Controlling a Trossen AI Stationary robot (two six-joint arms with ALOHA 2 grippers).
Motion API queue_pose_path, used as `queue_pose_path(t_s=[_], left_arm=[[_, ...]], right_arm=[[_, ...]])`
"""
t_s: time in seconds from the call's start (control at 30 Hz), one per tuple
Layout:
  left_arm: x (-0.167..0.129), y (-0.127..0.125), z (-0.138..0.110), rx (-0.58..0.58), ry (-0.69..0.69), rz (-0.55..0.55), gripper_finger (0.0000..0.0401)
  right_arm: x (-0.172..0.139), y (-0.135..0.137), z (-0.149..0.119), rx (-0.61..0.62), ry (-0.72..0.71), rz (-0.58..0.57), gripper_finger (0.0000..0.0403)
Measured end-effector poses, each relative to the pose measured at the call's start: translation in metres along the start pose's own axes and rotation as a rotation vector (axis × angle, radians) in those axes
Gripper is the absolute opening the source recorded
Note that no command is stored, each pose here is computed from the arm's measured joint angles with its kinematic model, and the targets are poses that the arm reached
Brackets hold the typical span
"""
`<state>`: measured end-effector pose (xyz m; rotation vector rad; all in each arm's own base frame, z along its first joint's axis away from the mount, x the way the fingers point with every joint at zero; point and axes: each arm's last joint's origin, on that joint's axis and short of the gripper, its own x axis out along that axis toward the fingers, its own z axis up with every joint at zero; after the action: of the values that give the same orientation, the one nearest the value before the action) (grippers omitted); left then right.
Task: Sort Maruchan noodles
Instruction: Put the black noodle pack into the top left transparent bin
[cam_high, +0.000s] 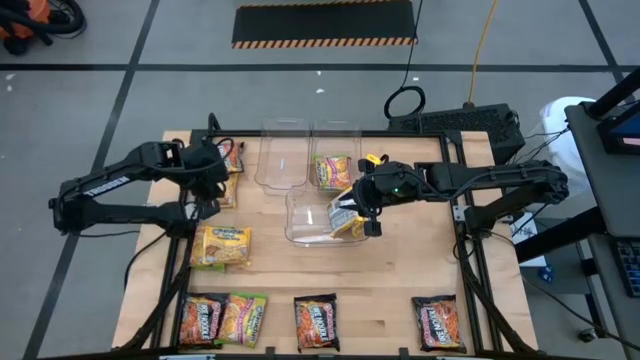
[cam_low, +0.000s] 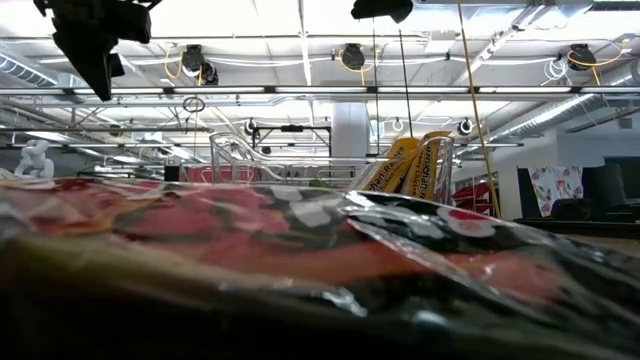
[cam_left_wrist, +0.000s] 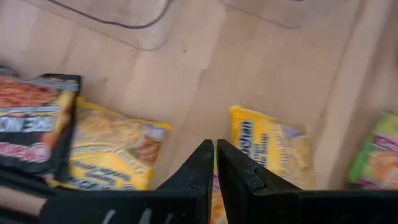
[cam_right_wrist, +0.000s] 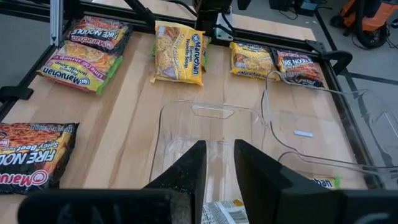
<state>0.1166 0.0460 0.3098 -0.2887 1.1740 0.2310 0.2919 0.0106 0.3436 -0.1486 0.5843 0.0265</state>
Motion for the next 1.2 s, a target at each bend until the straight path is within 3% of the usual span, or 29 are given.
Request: queue_pose_path(t_s=[0.27, 0.4, 0.5, 0.77, 1.07, 1.2], left_arm=[[0.000, 0.001, 0.000, -0.005, 0.001, 0.036, 0.0006], [0.001, 0.001, 0.001, -0.064, 0.005, 0.036, 0.0006], [0.004, 0.002, 0.003, -0.092, 0.021, 0.044, 0.0014], [0.017, 0.004, 0.014, -0.021, 0.101, 0.049, 0.0059], [0.036, 0.015, 0.028, 0.122, 0.229, 0.299, 0.0096], [0.045, 0.021, 0.036, 0.111, 0.247, 0.327, 0.0097]], right_arm=[[0.000, 0.000, 0.000, 0.000, 0.000, 0.000, 0.0077], [0.000, 0.000, 0.000, 0.000, 0.000, 0.000, 0.0077], [0.000, 0.000, 0.000, 0.000, 0.000, 0.000, 0.0077], [0.000, 0.000, 0.000, 0.000, 0.000, 0.000, 0.0077], [0.000, 0.000, 0.000, 0.000, 0.000, 0.000, 0.0077], [0.000, 0.000, 0.000, 0.000, 0.000, 0.000, 0.0077]])
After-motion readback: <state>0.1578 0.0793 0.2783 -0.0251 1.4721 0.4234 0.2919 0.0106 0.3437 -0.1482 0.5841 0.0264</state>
